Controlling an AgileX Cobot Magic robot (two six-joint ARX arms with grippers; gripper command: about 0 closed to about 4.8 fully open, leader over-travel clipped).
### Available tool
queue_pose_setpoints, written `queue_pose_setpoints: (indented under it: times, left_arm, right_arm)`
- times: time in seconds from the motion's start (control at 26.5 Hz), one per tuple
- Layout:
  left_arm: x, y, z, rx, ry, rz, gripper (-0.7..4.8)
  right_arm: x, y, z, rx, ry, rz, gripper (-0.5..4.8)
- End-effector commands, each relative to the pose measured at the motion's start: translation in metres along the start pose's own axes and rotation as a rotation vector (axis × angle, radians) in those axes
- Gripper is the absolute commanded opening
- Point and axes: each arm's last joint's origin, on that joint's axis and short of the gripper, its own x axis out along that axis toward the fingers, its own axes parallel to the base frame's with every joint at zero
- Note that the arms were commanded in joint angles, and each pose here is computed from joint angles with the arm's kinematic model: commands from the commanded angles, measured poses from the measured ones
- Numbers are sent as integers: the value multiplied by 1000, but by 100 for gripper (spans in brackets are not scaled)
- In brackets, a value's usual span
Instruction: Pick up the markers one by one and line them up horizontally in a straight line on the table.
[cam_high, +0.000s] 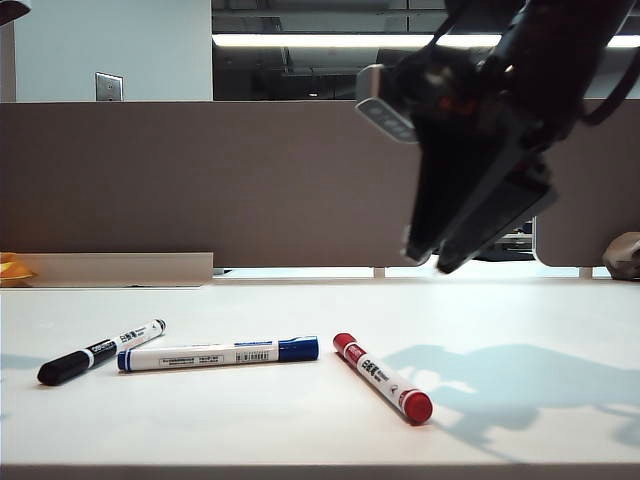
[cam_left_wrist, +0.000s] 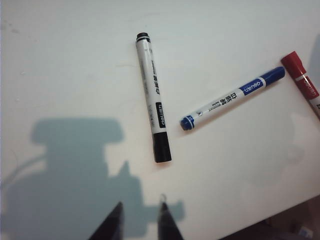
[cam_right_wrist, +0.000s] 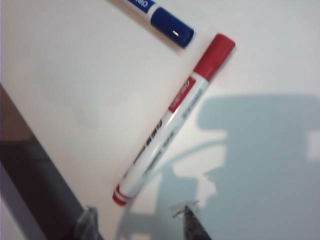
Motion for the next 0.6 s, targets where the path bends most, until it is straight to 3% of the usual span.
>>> queue_pose_setpoints:
  times: [0.04,0.15,0.6]
  left_arm:
    - [0,1,4,61,-35,36,132]
    - [1,2,8,106,-57,38,132]
    - [7,3,9,114,-25,56,132]
  right_arm:
    - [11,-3,10,-3,-6,-1,214]
    - [20,-4,17,25,31,1,214]
    - [40,11,46,-19,92,-75,214]
